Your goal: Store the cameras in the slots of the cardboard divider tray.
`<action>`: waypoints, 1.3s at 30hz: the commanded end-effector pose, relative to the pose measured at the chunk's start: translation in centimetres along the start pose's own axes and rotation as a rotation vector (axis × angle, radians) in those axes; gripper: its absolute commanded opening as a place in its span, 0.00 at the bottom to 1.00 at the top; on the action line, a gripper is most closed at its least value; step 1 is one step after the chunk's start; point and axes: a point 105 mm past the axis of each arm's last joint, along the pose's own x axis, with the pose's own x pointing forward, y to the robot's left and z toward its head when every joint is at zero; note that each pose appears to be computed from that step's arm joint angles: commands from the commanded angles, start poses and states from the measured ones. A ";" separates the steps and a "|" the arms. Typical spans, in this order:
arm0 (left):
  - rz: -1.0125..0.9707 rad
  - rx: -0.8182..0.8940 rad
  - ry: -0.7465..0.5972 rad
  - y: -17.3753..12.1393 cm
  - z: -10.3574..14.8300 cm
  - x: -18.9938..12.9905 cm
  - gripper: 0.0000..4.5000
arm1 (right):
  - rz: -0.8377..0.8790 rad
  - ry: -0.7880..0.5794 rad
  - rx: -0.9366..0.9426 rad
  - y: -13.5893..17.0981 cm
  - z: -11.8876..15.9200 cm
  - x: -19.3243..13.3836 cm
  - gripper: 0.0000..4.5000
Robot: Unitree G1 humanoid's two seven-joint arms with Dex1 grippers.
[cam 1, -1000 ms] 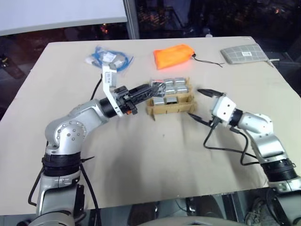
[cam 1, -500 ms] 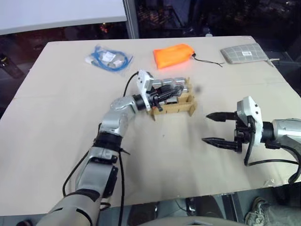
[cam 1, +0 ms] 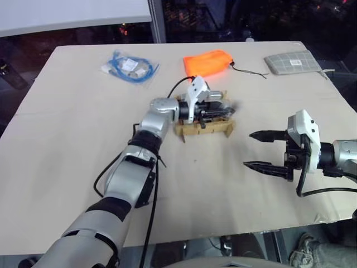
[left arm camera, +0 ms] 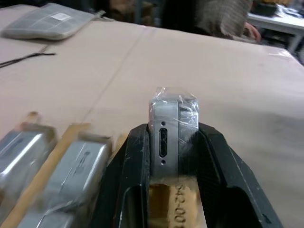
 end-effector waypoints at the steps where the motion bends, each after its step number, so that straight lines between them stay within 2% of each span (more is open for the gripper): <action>1: -0.035 0.157 0.162 0.7 2.4 -0.7 0.17 | -0.009 -0.026 -0.046 0.2 1.2 -0.2 0.98; 7: 0.004 0.286 0.306 2.0 3.8 -1.6 0.17 | -0.033 -0.007 -0.056 0.0 1.2 -0.5 0.98; 16: -0.038 0.333 0.484 1.6 0.7 -0.5 0.17 | -0.205 0.057 -0.061 -2.7 0.9 -1.3 0.98; 24: -0.009 0.358 0.534 2.0 0.3 0.0 0.17 | -0.263 0.101 -0.047 -3.3 0.5 -2.0 0.98; 39: -0.012 0.317 0.560 2.1 0.1 -0.1 0.17 | -0.305 0.078 -0.002 -3.3 0.1 -5.1 0.98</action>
